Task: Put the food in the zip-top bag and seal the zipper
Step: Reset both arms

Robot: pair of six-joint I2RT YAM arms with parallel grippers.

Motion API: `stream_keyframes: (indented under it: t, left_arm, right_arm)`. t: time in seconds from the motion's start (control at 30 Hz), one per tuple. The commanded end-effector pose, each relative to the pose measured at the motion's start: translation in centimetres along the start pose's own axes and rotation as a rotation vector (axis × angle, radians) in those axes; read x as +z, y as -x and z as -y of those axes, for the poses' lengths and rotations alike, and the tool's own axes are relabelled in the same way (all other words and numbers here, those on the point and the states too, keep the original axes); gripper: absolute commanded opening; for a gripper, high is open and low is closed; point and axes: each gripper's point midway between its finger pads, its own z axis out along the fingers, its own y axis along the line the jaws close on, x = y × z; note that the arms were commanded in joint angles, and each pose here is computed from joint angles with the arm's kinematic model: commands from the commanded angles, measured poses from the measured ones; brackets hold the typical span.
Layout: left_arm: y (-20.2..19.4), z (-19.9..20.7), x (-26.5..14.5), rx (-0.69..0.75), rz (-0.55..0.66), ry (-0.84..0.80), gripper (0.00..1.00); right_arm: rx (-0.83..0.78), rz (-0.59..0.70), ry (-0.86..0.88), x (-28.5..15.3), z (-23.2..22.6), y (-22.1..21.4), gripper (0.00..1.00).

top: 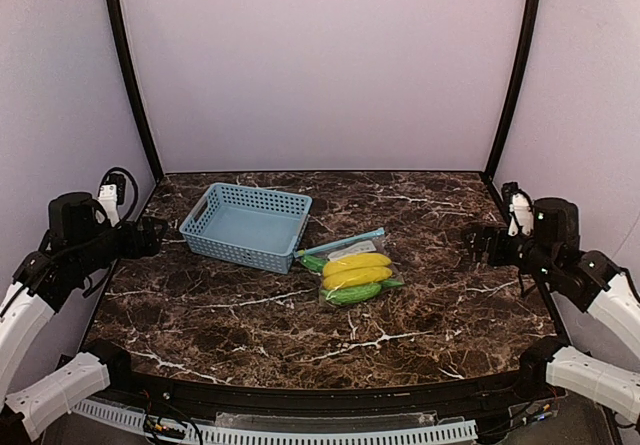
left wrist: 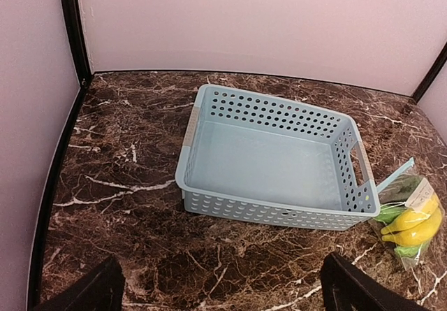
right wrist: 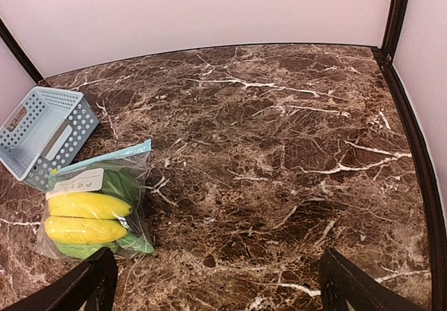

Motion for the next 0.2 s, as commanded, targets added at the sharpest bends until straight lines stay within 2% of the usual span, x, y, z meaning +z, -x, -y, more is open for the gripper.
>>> stream_keyframes:
  t: [0.0,0.17]
  left_arm:
    - [-1.31,-0.43,0.26,0.015,-0.038,0.015,0.99]
    - [-1.27,-0.44,0.26,0.015,-0.037,0.015,0.99]
  right_arm:
    - [-0.008,0.032,-0.006,-0.08,0.19,0.47,0.99]
    - [-0.006,0.032,-0.007,-0.08,0.21,0.46,0.99]
